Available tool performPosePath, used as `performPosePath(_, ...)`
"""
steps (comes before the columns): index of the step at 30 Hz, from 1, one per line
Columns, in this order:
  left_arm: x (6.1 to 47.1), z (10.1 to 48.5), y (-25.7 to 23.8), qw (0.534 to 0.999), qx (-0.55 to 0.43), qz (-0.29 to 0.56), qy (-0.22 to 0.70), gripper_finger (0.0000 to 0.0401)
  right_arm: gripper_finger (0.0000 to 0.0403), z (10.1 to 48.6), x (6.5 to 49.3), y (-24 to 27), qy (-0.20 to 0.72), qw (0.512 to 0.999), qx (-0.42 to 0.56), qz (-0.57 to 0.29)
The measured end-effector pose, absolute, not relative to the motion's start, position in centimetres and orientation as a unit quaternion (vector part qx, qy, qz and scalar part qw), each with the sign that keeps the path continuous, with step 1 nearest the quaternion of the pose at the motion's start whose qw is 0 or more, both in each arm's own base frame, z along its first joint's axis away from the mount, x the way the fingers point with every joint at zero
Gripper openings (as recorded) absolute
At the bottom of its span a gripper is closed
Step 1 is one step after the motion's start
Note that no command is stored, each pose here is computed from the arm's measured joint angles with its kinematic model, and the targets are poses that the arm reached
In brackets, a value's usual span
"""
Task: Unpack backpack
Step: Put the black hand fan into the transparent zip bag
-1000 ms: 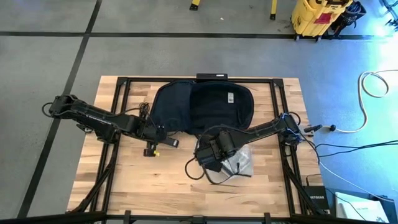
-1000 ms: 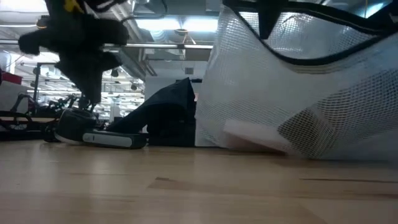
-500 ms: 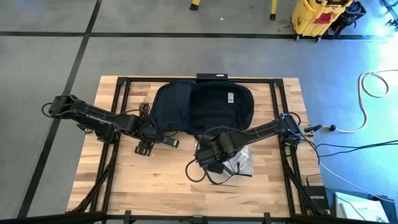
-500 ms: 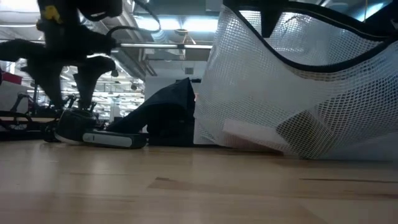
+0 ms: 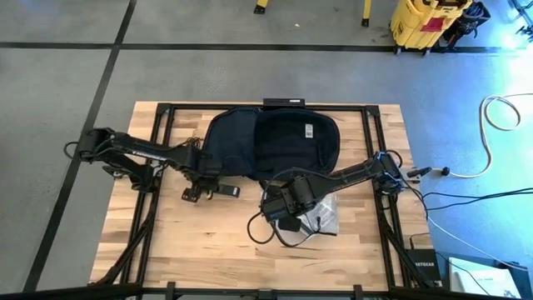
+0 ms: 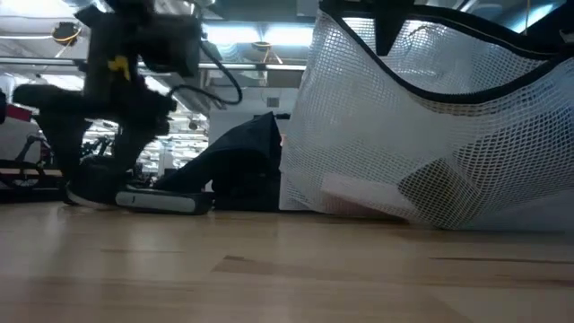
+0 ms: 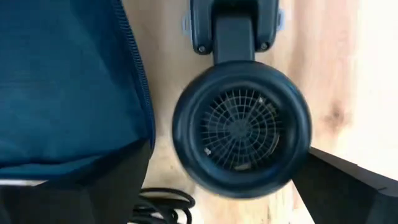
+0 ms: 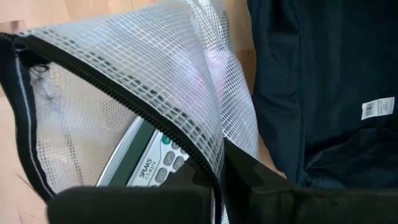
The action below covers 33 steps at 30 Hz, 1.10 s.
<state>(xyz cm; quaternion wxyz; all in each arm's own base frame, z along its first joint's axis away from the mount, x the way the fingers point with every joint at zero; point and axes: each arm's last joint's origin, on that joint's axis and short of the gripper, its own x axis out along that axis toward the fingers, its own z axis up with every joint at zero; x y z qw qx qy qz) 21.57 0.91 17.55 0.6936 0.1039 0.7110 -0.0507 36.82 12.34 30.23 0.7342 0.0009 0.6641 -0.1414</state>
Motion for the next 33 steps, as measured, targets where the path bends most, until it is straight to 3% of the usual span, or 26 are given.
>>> performPosePath(8, 22.5, 17.5, 1.6, 0.730, 0.040, -0.065, 0.679, 0.0357, 0.0000, 30.2, 36.8, 12.4, 0.665, 0.734, 0.004, -0.140)
performPosePath(17, 22.9, 17.3, 0.9, 0.744, 0.058, -0.068, 0.662, 0.0357, 0.0000, 30.2, 36.8, 12.4, 0.666, 0.734, 0.000, -0.137)
performPosePath(33, 22.5, 17.1, 0.9, 0.725, 0.058, -0.031, 0.686, 0.0353, 0.0000, 30.2, 36.8, 12.4, 0.671, 0.731, -0.006, -0.121)
